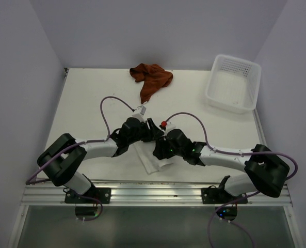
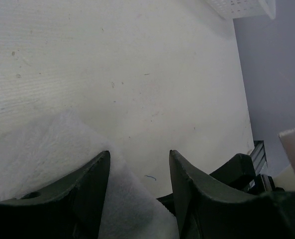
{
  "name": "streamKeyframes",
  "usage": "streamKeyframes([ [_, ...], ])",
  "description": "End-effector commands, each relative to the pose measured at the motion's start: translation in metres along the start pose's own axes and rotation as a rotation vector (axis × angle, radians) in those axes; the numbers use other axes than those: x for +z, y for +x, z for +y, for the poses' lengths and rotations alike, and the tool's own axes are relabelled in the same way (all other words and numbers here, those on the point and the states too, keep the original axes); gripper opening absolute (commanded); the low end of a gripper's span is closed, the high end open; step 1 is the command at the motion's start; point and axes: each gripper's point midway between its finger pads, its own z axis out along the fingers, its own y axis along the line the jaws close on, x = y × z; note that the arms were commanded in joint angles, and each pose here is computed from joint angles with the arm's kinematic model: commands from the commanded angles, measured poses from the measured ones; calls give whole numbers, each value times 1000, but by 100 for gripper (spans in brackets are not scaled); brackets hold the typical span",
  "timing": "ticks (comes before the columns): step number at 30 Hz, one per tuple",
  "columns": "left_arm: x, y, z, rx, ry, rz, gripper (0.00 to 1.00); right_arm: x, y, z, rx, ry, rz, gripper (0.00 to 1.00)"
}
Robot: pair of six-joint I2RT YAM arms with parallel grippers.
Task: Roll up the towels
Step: Roll the towel
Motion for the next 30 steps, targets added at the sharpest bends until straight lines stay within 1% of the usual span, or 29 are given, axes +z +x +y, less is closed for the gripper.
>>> streamKeyframes([
  [1,-3,-8,3,17,-49,-10,56,-14,10,-8,-168,142,56,51],
  [2,-4,-14,-4,17,-34,-21,56,-16,11,-6,-203,170,59,53],
  [3,-4,-16,-7,17,-28,-24,56,-18,15,-21,-236,262,83,54],
  [5,-3,-20,-13,16,-18,-25,56,-18,11,-18,-277,299,88,55],
  [6,-3,-20,-15,15,-10,-24,56,-18,15,-26,-302,348,102,56],
  [8,-2,-22,-18,11,-2,-25,56,-17,15,-22,-337,370,101,57],
  [9,-2,-22,-20,10,4,-24,56,-16,20,-25,-356,393,121,58],
  [10,-2,-23,-21,5,7,-26,56,-17,17,-27,-370,425,107,59],
  [11,-3,-22,-22,1,12,-25,56,-17,17,-20,-389,427,99,61],
  [12,-4,-21,-23,-1,22,-22,56,-19,19,-22,-406,452,109,62],
  [13,-4,-20,-24,-10,25,-21,56,-18,14,-22,-414,489,90,63],
  [16,-6,-15,-21,-18,26,-15,56,-18,17,-20,-424,526,95,66],
  [19,-8,-7,-11,-24,9,-2,56,-18,16,-18,-406,531,82,68],
  [22,-11,4,1,-33,-14,13,56,-15,14,-11,-402,507,78,73],
  [24,-13,12,11,-35,-33,21,56,-14,15,-5,-396,479,78,82],
  [25,-14,14,15,-40,-41,22,56,-14,16,-4,-387,467,76,90],
  [28,-16,22,25,-50,-59,29,56,-13,15,4,-348,416,57,99],
  [30,-19,26,30,-55,-63,26,56,-13,12,14,-324,365,38,99],
])
